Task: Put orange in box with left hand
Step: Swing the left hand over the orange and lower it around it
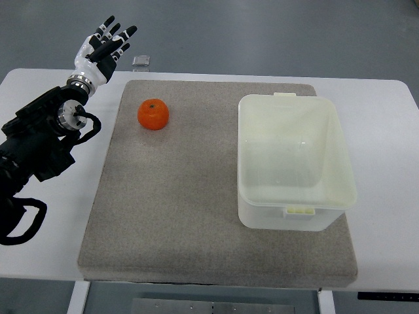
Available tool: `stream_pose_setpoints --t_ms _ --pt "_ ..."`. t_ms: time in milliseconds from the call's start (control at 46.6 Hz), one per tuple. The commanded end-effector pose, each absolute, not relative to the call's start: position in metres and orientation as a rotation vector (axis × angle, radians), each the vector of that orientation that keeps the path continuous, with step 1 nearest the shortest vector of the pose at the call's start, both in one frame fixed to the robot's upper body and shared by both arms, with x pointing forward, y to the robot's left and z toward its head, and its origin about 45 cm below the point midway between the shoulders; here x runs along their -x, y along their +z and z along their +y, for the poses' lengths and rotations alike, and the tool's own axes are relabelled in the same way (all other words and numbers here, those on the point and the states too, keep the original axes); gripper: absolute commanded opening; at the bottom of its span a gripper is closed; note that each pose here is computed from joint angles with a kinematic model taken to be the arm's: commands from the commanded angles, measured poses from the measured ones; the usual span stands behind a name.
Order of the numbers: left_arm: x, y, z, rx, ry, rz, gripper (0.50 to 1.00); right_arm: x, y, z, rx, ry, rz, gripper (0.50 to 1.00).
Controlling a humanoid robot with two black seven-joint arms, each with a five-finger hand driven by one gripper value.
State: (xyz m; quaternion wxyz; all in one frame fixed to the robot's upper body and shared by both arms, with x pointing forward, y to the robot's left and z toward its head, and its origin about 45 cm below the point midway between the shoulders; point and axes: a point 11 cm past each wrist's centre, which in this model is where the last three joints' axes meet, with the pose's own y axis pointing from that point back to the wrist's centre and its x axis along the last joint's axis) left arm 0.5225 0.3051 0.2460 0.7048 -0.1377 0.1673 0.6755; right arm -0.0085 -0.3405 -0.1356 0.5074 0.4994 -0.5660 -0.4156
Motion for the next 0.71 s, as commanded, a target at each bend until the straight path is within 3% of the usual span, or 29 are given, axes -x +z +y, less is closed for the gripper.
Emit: stream_pose_setpoints --t_ms 0,150,386,686 --pt "-0.525 0.254 0.305 0.232 1.475 0.324 0.994 0.009 -0.136 -0.340 -1.204 -1.002 -1.364 0.926" --pt "-0.530 0.263 0.284 0.042 1.374 0.207 0.994 0.009 -0.136 -0.340 -1.204 -1.002 -1.364 0.926" --pt "-0.537 0.314 0.304 -0.031 1.315 0.053 0.994 0.009 -0.136 -0.340 -1.204 -1.002 -1.364 0.926" --pt "-0.528 0.323 0.292 -0.542 0.980 -0.286 0.994 0.009 -0.136 -0.340 -1.204 -1.002 -1.364 0.926"
